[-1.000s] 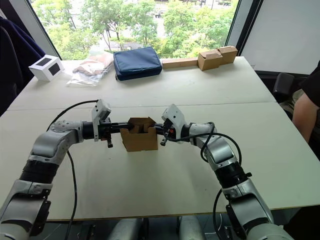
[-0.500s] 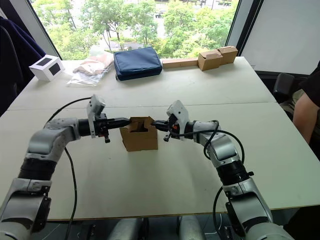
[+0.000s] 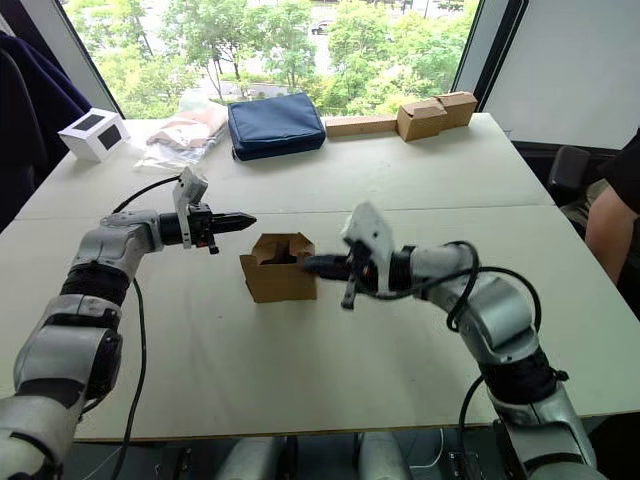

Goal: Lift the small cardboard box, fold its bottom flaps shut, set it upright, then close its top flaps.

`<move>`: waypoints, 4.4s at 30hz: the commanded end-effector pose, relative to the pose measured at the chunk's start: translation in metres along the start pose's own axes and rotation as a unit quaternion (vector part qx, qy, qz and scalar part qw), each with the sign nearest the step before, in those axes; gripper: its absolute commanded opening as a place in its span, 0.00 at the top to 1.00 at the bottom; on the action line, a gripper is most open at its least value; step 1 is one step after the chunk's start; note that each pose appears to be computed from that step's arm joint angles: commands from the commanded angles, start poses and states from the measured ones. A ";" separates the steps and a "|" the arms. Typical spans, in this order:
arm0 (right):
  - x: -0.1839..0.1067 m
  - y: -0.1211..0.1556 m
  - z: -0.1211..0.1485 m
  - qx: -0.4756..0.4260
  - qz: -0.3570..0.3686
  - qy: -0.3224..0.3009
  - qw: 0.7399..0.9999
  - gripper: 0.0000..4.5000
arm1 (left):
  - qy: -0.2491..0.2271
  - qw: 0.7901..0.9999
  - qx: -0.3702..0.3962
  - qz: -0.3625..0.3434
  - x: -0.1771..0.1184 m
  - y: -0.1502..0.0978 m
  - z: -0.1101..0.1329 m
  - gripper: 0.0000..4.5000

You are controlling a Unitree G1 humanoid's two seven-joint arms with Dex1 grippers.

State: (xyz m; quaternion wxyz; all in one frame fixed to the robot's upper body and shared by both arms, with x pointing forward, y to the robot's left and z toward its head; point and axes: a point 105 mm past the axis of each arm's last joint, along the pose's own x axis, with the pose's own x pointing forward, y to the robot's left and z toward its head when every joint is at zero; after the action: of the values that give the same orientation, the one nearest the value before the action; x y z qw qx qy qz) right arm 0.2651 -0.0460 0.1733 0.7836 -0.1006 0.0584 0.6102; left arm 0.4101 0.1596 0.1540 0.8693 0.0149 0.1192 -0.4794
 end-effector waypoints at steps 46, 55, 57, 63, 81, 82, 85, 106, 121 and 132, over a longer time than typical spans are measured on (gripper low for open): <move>0.055 -0.029 -0.004 -0.056 -0.039 0.002 0.998 1.00 | 0.027 0.996 0.012 -0.084 0.011 -0.022 -0.014 0.99; 0.066 -0.036 -0.013 -0.051 -0.046 0.011 0.998 1.00 | 0.029 0.996 0.015 -0.087 0.013 -0.023 -0.015 0.99; 0.067 -0.037 -0.016 -0.048 -0.048 0.016 0.998 1.00 | 0.031 0.996 0.019 -0.084 0.013 -0.023 -0.015 0.99; 0.065 -0.037 -0.017 -0.042 -0.045 0.012 0.998 1.00 | 0.015 0.999 0.042 -0.026 -0.013 -0.004 -0.005 0.99; 0.065 -0.036 -0.014 -0.045 -0.038 -0.009 0.998 1.00 | -0.018 0.998 -0.029 -0.058 -0.063 -0.094 -0.014 0.99; 0.065 -0.036 -0.014 -0.046 -0.037 -0.009 0.998 1.00 | -0.020 0.998 -0.029 -0.059 -0.059 -0.096 -0.014 0.99; 0.064 -0.036 -0.013 -0.048 -0.036 -0.009 0.998 1.00 | -0.011 0.998 -0.021 -0.057 -0.050 -0.099 -0.019 0.99; 0.046 -0.066 0.066 -0.077 -0.075 -0.098 0.989 1.00 | -0.007 0.998 -0.023 -0.065 -0.029 -0.098 -0.016 0.99; 0.073 -0.054 0.012 -0.113 -0.025 0.025 0.993 1.00 | 0.005 0.998 -0.017 -0.061 -0.040 -0.100 -0.018 0.99; 0.066 -0.059 0.005 -0.097 -0.060 0.029 0.993 1.00 | -0.068 0.997 -0.029 -0.026 -0.048 -0.074 0.007 0.99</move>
State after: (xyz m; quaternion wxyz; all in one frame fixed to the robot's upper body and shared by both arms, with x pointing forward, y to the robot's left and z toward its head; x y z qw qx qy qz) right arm 0.3411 0.0027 0.1536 0.8012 -0.1950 0.0455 0.5639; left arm 0.3191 0.1599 0.1627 0.8572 -0.0481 0.1107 -0.5006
